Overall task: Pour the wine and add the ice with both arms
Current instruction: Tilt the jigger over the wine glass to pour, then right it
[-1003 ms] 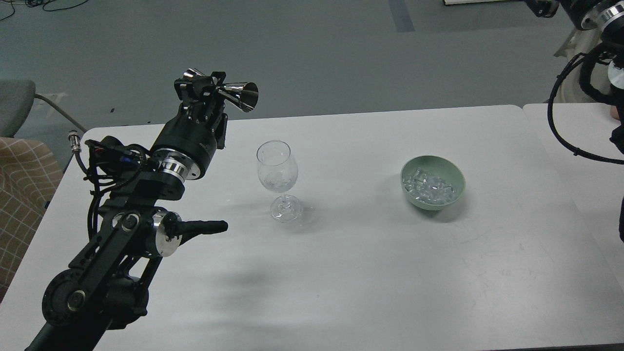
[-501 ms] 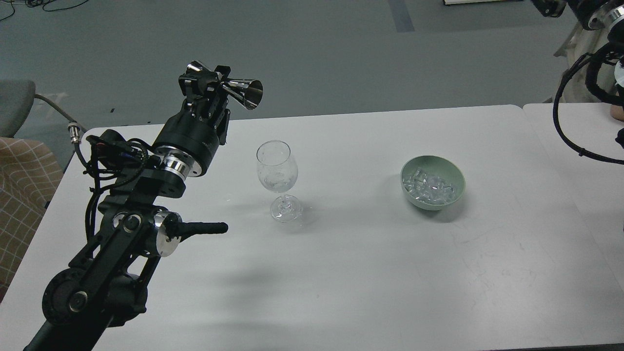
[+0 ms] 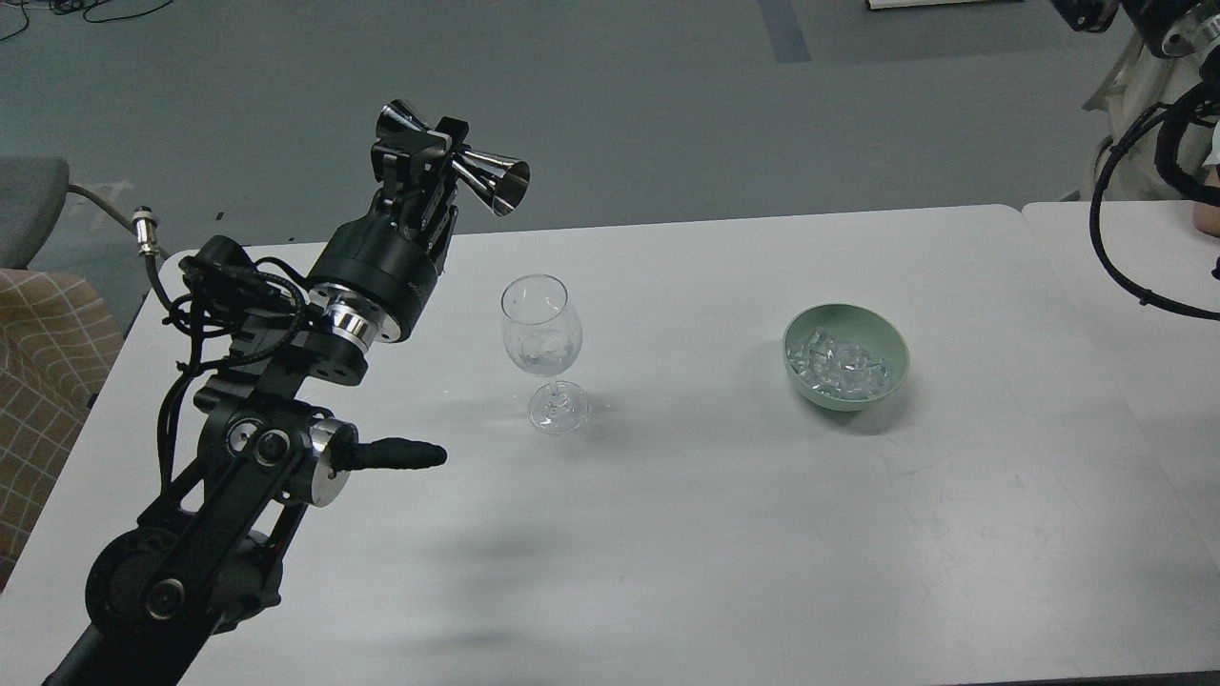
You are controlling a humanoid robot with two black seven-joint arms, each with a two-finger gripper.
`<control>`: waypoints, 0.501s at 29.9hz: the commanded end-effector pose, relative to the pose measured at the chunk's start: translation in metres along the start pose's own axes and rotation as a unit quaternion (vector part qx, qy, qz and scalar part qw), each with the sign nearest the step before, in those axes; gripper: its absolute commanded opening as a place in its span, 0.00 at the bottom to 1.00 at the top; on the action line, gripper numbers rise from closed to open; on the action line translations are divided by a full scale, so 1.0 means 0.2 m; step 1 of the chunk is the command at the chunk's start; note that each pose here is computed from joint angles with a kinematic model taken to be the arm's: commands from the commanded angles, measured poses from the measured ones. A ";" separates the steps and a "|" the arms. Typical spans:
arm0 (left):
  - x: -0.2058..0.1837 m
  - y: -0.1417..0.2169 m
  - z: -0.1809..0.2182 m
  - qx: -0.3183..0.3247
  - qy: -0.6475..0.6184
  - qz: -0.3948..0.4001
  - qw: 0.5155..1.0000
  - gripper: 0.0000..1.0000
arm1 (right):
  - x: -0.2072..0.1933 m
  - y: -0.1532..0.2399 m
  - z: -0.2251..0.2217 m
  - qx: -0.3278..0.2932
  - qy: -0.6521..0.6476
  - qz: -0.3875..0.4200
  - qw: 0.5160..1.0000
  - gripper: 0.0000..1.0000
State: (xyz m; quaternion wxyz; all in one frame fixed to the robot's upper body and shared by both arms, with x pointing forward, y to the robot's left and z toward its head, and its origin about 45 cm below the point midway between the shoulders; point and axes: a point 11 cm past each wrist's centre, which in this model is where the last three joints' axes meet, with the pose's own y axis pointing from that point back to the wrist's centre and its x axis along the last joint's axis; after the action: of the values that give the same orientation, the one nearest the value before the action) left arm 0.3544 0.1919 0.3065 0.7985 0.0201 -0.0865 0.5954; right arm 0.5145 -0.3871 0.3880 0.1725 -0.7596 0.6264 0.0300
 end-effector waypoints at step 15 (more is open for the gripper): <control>0.01 0.01 0.01 -0.013 -0.026 0.002 1.000 0.01 | -0.01 0.00 0.00 -0.001 0.002 -0.006 1.000 1.00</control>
State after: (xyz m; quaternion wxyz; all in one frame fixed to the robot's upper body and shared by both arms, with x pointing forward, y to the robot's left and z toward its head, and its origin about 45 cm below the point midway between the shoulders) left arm 0.3543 0.1948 0.3085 0.7940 0.0265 -0.1127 0.5968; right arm 0.5141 -0.3834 0.3901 0.1727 -0.7638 0.6214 0.0272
